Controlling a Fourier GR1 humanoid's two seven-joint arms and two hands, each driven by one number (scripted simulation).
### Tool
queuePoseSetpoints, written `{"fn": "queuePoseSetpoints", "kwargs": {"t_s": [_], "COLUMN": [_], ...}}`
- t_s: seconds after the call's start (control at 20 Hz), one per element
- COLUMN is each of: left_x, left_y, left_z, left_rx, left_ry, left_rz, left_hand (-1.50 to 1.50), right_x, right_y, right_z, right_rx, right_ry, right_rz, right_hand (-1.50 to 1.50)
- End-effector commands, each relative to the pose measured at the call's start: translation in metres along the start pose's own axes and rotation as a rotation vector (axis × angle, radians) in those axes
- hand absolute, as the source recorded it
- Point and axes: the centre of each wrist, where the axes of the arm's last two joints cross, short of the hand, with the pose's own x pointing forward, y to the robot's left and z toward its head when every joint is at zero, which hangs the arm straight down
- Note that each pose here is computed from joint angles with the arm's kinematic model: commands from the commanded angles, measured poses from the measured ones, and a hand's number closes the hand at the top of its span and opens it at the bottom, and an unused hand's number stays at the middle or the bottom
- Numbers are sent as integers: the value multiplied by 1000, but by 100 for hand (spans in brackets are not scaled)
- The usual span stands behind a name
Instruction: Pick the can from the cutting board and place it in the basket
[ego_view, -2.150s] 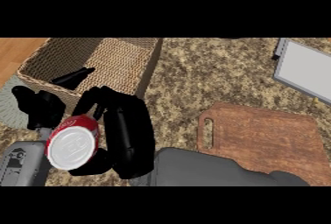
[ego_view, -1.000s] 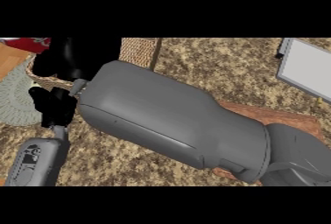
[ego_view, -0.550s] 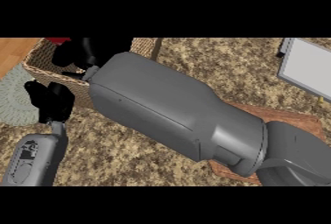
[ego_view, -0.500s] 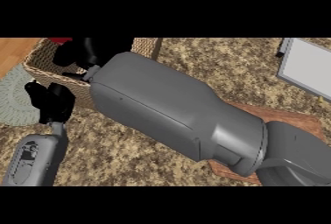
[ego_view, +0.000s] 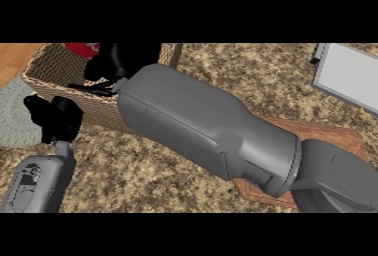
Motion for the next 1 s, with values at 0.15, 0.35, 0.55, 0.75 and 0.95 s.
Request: {"fn": "queuePoseSetpoints", "kwargs": {"t_s": [0.15, 0.35, 0.55, 0.75, 0.95], "left_x": [-9, -6, -9, -16, 5], "left_y": [-3, -4, -11, -14, -6], "left_z": [5, 1, 5, 10, 1], "left_rx": [-20, -14, -18, -25, -34], "left_ry": [62, 55, 63, 63, 41], "left_rz": [-18, -20, -33, -17, -26], "left_hand": [0, 0, 0, 0, 0], "right_x": [-7, 5, 6, -1, 1], "right_y": [5, 1, -1, -1, -4], "right_z": [-13, -15, -17, -23, -27], "right_rx": [-82, -102, -93, -53, 49], "right_ry": [-273, -293, -286, -240, -127], "right_rz": [474, 529, 558, 560, 640], "right_hand": [150, 150, 150, 150, 150]}}
